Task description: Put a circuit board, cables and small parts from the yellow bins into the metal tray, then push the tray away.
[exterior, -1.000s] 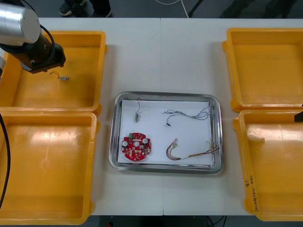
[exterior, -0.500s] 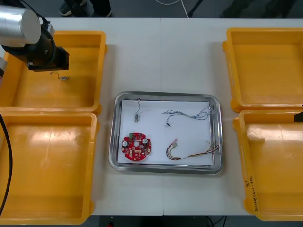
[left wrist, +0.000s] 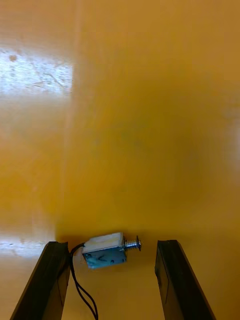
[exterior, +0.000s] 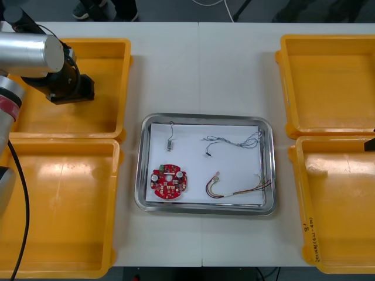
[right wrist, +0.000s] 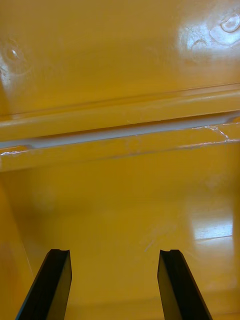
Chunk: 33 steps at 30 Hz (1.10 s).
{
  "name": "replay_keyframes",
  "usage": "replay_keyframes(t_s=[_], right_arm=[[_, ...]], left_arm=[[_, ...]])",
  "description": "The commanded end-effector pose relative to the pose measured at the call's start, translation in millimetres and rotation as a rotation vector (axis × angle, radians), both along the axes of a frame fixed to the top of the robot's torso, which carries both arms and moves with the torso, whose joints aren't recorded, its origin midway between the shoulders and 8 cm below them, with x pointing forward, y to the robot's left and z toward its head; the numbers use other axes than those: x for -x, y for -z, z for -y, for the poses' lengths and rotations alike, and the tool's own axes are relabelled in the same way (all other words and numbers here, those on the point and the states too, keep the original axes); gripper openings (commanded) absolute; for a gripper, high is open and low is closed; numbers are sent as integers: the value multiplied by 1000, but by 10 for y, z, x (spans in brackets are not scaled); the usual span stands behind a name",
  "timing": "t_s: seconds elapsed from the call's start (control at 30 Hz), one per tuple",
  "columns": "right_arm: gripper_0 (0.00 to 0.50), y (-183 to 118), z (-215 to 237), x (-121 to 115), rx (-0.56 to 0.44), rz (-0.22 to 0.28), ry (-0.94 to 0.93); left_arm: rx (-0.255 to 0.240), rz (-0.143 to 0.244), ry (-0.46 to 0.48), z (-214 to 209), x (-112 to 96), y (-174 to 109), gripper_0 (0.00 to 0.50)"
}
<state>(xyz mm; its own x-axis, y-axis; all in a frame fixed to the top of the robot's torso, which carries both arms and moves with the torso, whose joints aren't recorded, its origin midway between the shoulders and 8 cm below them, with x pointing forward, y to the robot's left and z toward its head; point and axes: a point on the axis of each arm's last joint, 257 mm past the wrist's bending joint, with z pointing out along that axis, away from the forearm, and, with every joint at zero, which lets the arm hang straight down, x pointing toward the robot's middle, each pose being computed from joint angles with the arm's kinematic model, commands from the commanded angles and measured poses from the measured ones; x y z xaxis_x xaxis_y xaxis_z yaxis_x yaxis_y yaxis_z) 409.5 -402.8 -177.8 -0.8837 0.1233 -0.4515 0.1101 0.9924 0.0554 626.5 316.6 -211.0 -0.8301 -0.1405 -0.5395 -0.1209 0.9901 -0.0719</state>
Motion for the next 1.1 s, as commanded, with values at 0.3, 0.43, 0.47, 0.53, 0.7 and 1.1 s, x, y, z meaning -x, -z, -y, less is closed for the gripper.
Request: replay_keyframes(t_s=[0.3,0.43,0.47,0.53,0.7,1.1], right_arm=[[500,-79,62,11,-14,16,41],[500,-82,60,10,-12,17,39],[500,-76,68,15,-14,15,43],[500,-79,62,11,-14,16,41],[500,-78,68,11,-13,17,41],[500,-80,61,8,-13,18,41]], left_arm=[[47,54,-17,212,-179,-88,500],[35,54,-17,186,-180,-89,500],[35,54,-19,182,-180,-89,490],[31,55,-22,171,-181,-89,182],[20,59,-27,142,-190,-102,14],[-13,53,-14,105,-166,-165,0]])
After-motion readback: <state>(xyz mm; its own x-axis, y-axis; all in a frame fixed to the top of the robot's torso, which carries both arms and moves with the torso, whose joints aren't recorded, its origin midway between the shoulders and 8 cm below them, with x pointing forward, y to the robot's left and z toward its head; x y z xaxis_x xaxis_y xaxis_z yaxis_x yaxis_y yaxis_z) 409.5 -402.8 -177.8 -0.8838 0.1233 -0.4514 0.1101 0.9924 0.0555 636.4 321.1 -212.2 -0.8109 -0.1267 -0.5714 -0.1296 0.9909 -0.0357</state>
